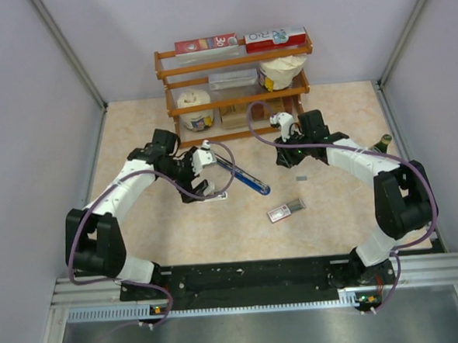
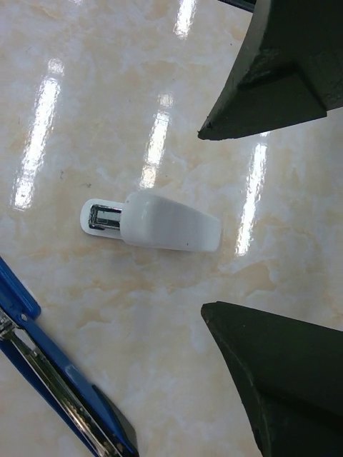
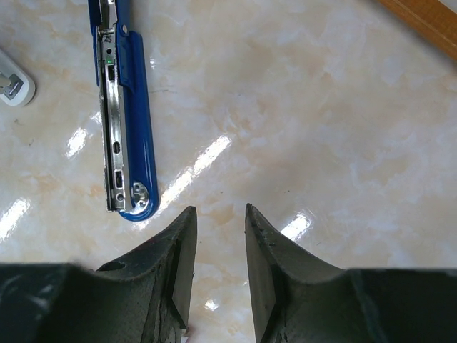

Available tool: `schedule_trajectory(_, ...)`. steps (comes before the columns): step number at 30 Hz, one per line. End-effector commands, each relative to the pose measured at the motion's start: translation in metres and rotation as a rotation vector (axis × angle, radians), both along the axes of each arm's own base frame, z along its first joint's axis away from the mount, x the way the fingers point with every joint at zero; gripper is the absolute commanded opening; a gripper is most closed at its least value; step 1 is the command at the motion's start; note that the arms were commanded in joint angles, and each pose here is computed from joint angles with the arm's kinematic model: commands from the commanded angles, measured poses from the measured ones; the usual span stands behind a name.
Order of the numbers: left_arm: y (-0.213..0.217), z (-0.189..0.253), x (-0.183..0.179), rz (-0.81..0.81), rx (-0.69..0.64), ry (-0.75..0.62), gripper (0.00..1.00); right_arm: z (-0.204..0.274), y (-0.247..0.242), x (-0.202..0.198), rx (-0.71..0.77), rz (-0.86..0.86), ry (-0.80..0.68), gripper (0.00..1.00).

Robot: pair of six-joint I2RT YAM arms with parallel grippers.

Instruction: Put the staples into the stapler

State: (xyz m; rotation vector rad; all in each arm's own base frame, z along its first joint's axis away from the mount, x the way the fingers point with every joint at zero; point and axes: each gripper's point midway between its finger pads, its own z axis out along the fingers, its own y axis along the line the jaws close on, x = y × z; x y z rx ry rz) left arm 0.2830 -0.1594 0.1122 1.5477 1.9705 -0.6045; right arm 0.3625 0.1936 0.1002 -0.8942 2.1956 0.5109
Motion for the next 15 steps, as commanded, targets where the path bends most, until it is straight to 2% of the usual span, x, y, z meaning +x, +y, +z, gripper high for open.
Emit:
schedule_trajectory(1,0.013,0.022,0.005,0.094,-0.038,-0.066,0.99,0.000,-0.001,0.005,0.012,-0.001,-0.001,0.34)
schedule_trajectory(8,0.055,0.056,0.022,0.387,-0.141,-0.121,0.99,0.003,0.000,0.006,0.015,-0.004,-0.008,0.36)
schedule_trajectory(15,0.093,0.079,0.014,0.593,-0.202,-0.191,0.99,0.009,-0.004,0.010,0.002,-0.023,-0.032,0.36)
